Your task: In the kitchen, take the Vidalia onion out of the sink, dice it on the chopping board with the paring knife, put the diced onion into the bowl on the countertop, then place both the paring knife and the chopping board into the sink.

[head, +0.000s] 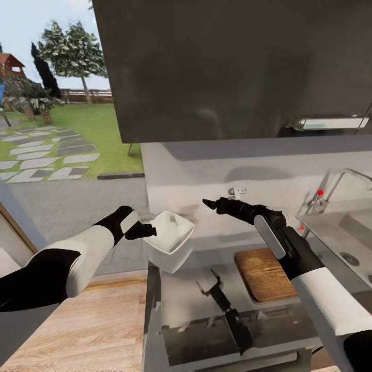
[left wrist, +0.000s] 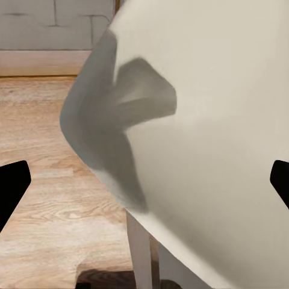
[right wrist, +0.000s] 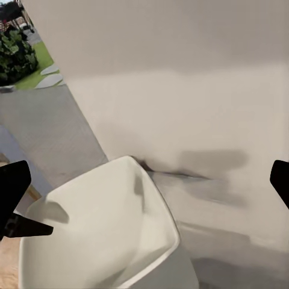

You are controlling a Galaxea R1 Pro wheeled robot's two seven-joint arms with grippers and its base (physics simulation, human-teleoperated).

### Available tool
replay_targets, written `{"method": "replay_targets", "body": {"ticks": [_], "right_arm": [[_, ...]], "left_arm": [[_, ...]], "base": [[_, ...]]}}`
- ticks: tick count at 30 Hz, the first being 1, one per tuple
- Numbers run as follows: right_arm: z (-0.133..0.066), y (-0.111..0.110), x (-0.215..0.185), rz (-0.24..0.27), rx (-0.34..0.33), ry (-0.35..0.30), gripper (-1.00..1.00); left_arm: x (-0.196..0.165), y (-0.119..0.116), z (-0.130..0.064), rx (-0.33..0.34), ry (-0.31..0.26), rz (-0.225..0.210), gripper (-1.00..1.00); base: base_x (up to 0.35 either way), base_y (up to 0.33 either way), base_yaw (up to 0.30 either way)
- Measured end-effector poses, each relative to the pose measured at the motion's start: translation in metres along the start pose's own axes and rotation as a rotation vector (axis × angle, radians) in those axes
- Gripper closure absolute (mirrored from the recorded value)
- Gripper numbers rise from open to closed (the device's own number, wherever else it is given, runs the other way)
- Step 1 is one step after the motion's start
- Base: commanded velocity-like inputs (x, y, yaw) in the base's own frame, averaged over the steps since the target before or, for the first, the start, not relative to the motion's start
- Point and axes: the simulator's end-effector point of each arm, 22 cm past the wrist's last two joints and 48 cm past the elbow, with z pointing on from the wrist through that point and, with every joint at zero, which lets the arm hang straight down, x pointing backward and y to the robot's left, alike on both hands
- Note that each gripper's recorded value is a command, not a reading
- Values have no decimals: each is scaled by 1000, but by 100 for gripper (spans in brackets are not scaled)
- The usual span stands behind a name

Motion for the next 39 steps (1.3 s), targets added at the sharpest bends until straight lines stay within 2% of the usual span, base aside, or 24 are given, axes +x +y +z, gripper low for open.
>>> {"method": "replay_targets", "body": {"ticks": [19, 34, 35, 39], "right_arm": [[8, -8, 16, 15, 3, 21, -100], [8, -8, 17, 17, 3, 23, -100], [8, -8, 17, 17, 3, 23, -100], [8, -8, 17, 17, 3, 23, -100]], "left_arm": [[9, 2, 16, -3, 27, -3, -100], [10, 3, 17, -2, 30, -3, -100], [10, 3, 17, -3, 30, -3, 100], [9, 2, 17, 1, 29, -5, 100]], "base": [[0, 0, 0], [0, 0, 0], [0, 0, 0], [0, 0, 0]]}}
